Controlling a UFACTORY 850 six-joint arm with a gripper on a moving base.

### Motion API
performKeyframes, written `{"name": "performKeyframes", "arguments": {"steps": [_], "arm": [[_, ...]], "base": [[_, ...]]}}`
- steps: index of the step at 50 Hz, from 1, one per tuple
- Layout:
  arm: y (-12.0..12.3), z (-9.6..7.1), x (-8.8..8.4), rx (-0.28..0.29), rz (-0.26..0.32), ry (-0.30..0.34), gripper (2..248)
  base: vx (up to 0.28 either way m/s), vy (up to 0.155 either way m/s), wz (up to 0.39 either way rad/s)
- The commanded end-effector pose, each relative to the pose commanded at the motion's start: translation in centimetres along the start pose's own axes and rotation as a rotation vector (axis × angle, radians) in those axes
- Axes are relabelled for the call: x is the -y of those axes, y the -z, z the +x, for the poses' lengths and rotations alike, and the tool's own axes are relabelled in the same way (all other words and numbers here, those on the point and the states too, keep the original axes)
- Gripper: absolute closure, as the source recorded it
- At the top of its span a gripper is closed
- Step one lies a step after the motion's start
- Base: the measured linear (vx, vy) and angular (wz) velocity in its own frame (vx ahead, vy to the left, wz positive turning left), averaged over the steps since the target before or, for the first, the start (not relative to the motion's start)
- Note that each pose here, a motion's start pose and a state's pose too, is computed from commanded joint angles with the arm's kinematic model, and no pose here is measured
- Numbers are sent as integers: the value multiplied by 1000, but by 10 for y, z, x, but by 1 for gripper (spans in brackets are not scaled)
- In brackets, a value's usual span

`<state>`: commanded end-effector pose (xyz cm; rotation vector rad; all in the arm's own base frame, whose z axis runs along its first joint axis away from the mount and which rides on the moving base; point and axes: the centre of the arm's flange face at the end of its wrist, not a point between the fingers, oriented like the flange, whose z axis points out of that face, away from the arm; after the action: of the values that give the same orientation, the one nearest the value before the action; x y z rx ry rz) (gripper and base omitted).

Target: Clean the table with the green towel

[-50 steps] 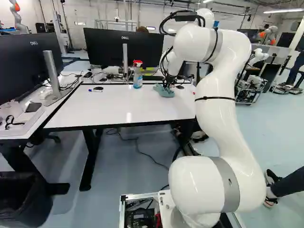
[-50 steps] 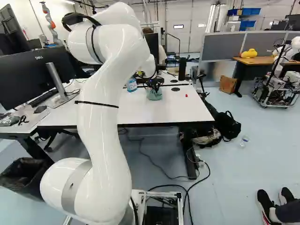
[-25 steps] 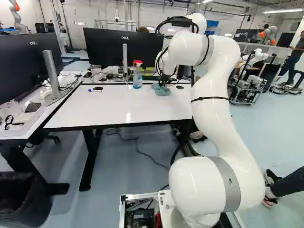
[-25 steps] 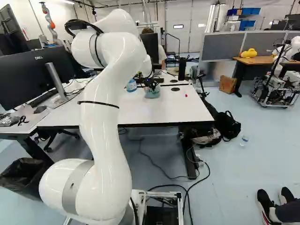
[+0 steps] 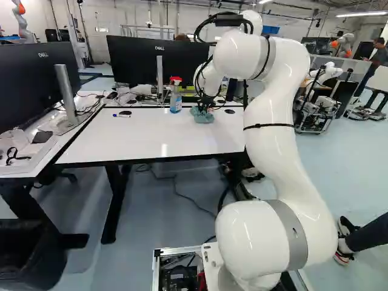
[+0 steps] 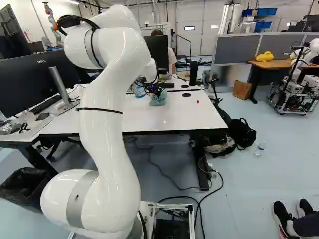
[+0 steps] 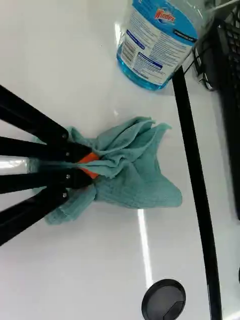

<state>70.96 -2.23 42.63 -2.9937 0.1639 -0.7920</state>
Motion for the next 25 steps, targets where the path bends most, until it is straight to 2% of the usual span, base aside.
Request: {"name": "performKeyframes", "arguments": {"steps": [21, 25], "arm": [[21, -30, -4, 36, -4, -3, 221], [21, -31, -4, 37, -4, -3, 221]], "base": [[0, 0, 0], [0, 0, 0]]}}
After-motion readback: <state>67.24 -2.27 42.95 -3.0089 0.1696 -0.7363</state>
